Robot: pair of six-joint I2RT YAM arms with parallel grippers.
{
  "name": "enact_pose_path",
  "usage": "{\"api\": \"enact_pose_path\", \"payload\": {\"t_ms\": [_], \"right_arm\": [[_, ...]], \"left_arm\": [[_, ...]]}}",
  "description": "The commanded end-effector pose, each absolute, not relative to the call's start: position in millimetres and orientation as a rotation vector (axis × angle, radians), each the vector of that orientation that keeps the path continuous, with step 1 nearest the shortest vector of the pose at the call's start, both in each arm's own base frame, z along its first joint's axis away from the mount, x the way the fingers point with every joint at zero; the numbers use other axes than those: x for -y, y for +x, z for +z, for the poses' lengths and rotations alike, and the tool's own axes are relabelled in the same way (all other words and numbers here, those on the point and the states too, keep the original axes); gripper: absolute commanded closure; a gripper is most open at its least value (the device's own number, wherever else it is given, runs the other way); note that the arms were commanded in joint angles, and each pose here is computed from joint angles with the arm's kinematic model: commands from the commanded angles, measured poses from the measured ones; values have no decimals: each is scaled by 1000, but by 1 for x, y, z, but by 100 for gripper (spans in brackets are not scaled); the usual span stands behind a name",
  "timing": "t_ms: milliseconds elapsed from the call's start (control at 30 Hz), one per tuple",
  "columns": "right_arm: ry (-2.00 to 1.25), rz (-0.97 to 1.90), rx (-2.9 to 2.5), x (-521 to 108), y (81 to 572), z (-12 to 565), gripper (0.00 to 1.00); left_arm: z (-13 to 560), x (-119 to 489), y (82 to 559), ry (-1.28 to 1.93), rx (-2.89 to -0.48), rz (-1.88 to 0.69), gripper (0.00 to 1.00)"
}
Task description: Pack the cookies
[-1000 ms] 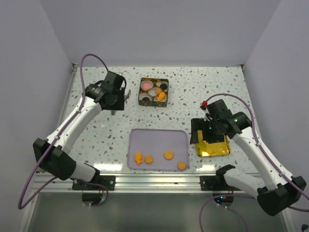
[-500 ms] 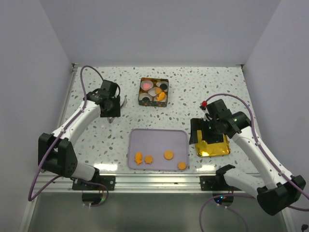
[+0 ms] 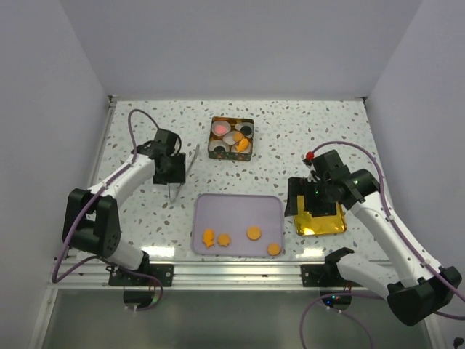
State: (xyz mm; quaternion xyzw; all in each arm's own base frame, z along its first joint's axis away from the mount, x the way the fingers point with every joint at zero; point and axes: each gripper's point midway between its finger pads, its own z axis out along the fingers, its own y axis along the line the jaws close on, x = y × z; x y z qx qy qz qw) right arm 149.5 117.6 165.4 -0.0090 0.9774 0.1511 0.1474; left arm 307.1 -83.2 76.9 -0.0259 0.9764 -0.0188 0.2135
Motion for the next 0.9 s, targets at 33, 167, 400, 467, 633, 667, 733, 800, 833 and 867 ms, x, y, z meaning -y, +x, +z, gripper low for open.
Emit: {"api": "enact_pose_path", "payload": {"t_ms": [33,167,400,467,633,667,733,800,833,867], "right_arm": [[3,436,-2807,-118,150,168,1],[18,412,-2806,-118,156,163,1],[51,257,-2839,-109,174,143,1],[75,222,-2859,-109,180,132,2],[131,148,-2851,-110,204,111,19],[144,97,-2874,-108,208,102,24],[159,45,-2888,-105,213,91,31],[172,-24,-2922,-101,216,75,43],[173,-31,-2924,-101,219,70,45],[172,-66,-2951,-100,220,60,48]], "left_arm": [[71,88,315,-43,-2682,-117,34],[61,87,310,-31,-2711,-111,32],[79,86,313,-28,-2677,-113,32],[96,87,320,-32,-2644,-122,31],[145,90,332,-37,-2560,-150,29],[152,92,333,-41,-2547,-163,29],[171,93,333,-40,-2516,-184,29],[184,93,331,-40,-2488,-190,29],[191,92,330,-41,-2480,-190,29],[195,91,328,-40,-2475,-189,29]]}}
